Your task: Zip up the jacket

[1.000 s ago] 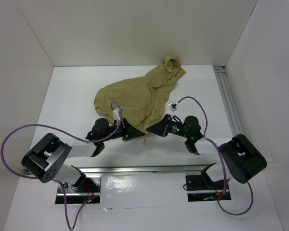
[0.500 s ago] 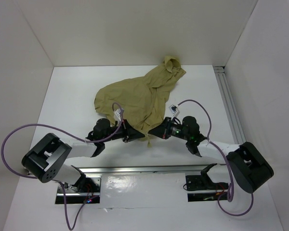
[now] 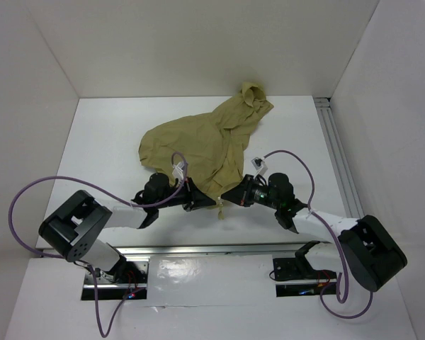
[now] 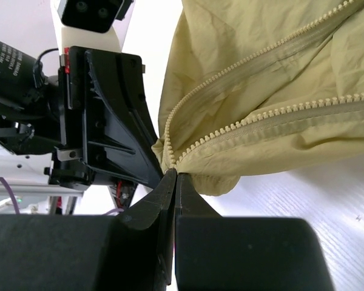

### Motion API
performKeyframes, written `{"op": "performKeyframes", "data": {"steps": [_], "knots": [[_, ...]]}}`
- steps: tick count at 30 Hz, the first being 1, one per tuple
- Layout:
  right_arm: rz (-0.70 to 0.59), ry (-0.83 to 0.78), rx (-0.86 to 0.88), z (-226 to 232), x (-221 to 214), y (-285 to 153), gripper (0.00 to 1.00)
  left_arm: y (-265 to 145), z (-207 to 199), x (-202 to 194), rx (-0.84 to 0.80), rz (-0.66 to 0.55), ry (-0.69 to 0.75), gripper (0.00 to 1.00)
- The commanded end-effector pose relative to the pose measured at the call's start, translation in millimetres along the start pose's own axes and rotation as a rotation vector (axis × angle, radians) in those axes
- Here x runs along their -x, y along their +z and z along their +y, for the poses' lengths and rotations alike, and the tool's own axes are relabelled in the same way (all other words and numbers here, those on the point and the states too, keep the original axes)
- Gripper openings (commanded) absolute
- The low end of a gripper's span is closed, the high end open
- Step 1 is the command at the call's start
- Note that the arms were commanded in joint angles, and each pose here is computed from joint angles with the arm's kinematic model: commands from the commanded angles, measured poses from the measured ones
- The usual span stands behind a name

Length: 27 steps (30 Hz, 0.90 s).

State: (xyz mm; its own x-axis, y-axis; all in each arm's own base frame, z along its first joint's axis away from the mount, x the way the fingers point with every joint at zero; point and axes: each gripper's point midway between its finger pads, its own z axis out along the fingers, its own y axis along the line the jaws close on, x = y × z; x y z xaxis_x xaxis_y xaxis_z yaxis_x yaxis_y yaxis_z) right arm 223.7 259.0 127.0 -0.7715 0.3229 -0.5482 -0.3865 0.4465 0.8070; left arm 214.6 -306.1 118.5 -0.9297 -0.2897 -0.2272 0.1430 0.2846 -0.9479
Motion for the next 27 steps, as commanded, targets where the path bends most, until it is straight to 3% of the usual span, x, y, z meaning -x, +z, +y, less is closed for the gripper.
{"op": "performKeyframes", "data": {"steps": [1,8,11,13,19,27], "knots": [[-0.114,-0.003,-0.008,5,24,-1,0.0,2,-4,-12,-0.028,0.069,0.038,0.0],[-0.114,0.036,-0.024,3,23,-2,0.0,3,2,-18,0.003,0.092,0.046,0.0],[-0.085,0.038,-0.088,-8,21,1,0.15,3,7,-19,0.026,0.103,0.052,0.0],[-0.064,0.022,-0.099,-8,20,4,0.16,4,5,-19,0.025,0.115,0.057,0.0],[0.02,0.007,-0.19,-22,9,3,0.36,6,6,-26,0.045,0.195,0.053,0.0],[0.069,-0.11,-0.306,-33,12,-7,0.42,5,16,-35,0.149,0.344,0.083,0.0]]}}
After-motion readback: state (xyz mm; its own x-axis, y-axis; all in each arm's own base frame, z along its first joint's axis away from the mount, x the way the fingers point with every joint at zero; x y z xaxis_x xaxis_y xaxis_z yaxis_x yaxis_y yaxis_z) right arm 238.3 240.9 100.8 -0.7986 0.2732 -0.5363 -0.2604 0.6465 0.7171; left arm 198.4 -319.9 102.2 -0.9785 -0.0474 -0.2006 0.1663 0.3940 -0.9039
